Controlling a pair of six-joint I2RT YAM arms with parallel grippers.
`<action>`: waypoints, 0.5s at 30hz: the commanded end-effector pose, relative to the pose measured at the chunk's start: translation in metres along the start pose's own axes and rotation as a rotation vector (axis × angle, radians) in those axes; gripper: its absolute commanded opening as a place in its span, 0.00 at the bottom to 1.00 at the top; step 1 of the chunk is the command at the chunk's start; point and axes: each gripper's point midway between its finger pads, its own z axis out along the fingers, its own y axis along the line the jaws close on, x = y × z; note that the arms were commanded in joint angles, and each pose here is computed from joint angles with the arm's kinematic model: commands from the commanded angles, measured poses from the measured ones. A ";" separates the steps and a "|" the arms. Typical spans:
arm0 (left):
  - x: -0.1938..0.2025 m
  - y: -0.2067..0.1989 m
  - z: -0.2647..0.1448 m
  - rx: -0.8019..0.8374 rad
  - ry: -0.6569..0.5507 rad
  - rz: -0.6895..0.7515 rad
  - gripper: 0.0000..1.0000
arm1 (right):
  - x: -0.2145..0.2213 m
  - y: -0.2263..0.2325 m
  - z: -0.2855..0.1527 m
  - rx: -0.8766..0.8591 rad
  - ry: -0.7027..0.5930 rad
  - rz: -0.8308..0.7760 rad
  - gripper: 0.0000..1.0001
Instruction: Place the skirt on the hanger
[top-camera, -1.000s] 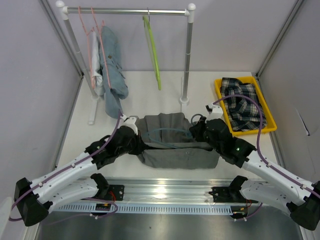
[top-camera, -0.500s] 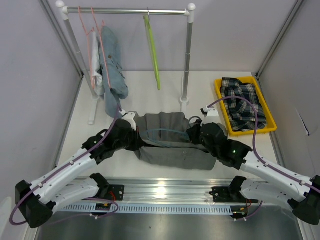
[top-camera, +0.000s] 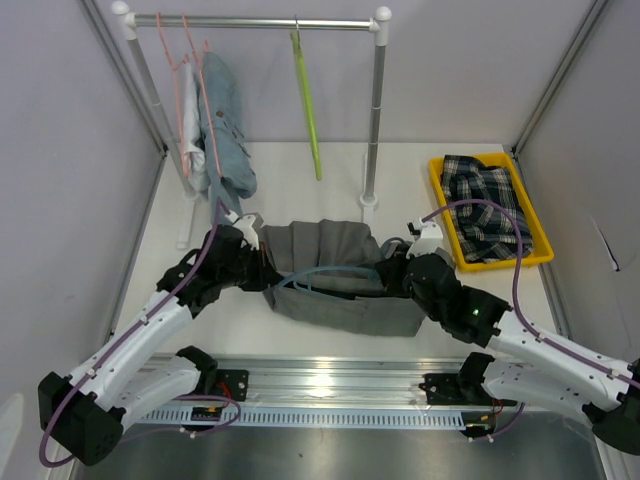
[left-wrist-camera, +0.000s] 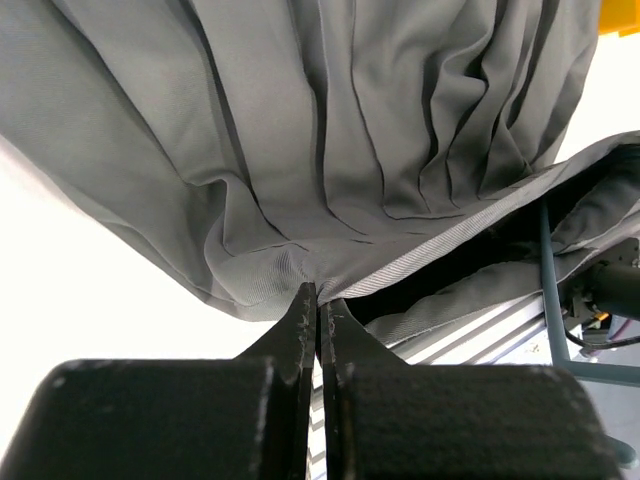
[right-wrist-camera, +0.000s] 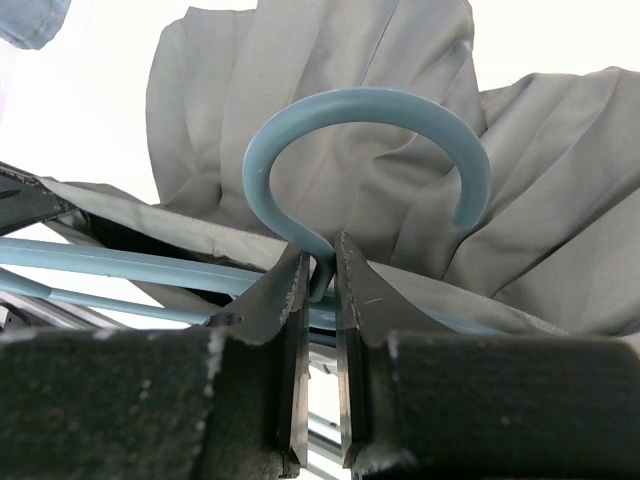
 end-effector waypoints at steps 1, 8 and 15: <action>-0.026 0.003 -0.005 -0.008 -0.085 0.023 0.00 | 0.020 -0.042 -0.005 0.144 0.060 -0.135 0.00; -0.031 -0.006 -0.018 0.026 -0.110 0.048 0.00 | 0.015 -0.048 0.002 0.210 0.061 -0.141 0.00; -0.029 -0.009 -0.027 0.039 -0.106 0.069 0.00 | 0.016 -0.051 0.016 0.293 0.072 -0.180 0.00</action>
